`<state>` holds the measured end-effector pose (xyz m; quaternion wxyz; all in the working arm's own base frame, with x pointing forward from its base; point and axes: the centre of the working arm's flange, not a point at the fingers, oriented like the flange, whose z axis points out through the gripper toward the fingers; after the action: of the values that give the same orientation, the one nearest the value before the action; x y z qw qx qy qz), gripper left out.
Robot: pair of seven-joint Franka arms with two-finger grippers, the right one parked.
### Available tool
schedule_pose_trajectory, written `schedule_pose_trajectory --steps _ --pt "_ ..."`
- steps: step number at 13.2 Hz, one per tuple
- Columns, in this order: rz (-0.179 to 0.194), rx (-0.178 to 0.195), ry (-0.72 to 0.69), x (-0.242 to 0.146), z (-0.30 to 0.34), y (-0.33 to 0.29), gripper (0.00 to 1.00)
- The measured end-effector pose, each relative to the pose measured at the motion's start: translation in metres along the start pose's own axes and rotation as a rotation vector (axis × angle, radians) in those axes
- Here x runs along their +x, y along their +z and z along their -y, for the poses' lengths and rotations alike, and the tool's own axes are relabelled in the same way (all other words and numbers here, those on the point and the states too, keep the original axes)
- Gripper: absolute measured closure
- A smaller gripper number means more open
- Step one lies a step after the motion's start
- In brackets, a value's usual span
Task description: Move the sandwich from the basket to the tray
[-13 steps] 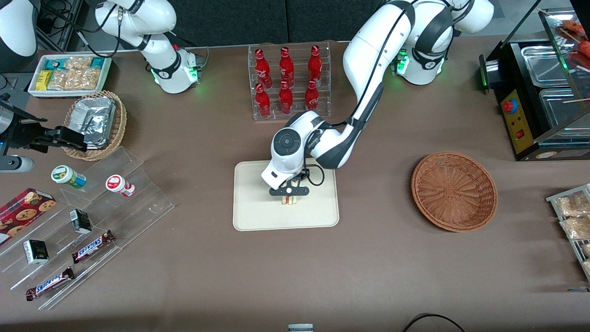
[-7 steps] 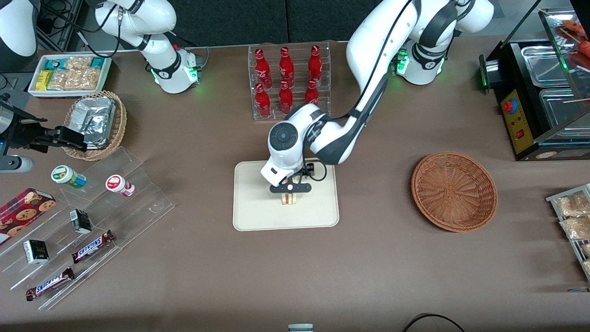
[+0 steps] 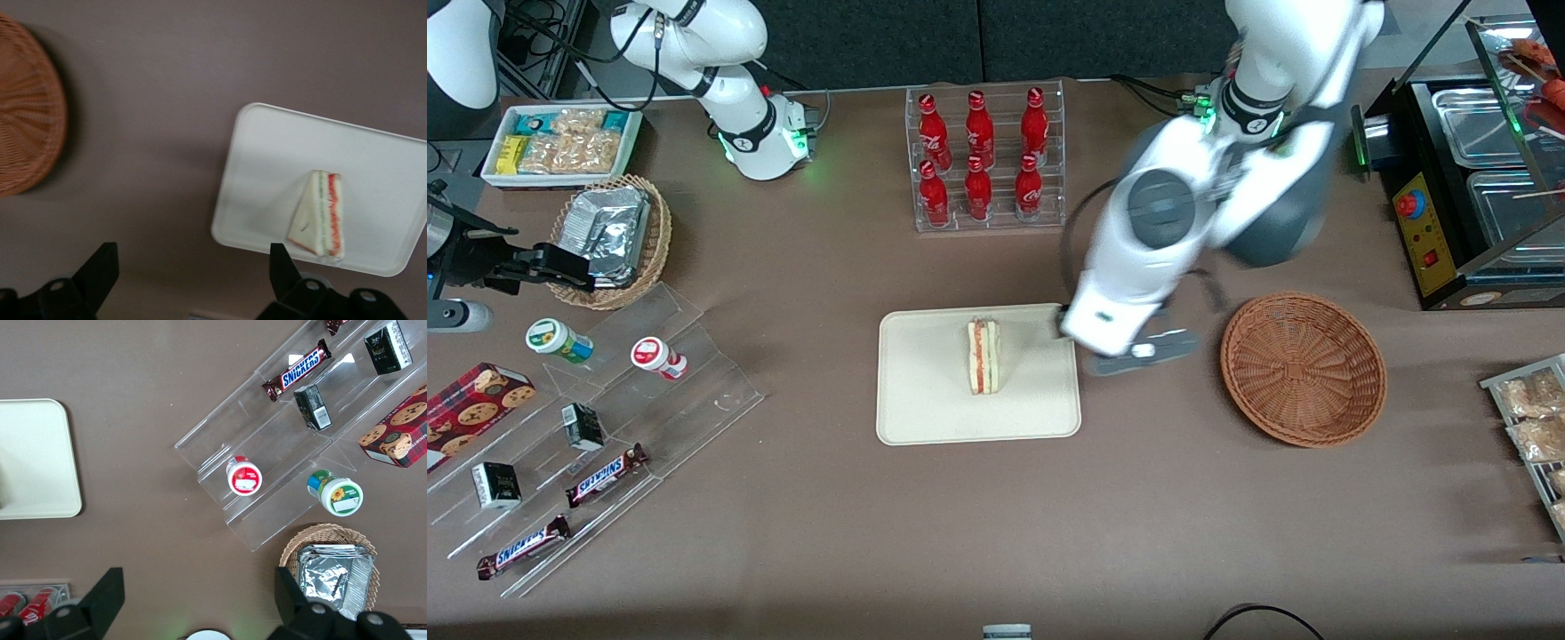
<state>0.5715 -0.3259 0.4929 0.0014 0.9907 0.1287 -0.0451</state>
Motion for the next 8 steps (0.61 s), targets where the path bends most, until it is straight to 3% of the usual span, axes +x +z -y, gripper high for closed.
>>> schedule_pose_trajectory --steps 2,5,8 --pt "0.028 0.001 0.037 0.012 0.08 -0.043 0.0" --pt "0.099 0.006 0.179 0.026 0.192 -0.077 0.0" --pt "0.107 -0.011 0.274 0.032 0.264 -0.085 0.0"
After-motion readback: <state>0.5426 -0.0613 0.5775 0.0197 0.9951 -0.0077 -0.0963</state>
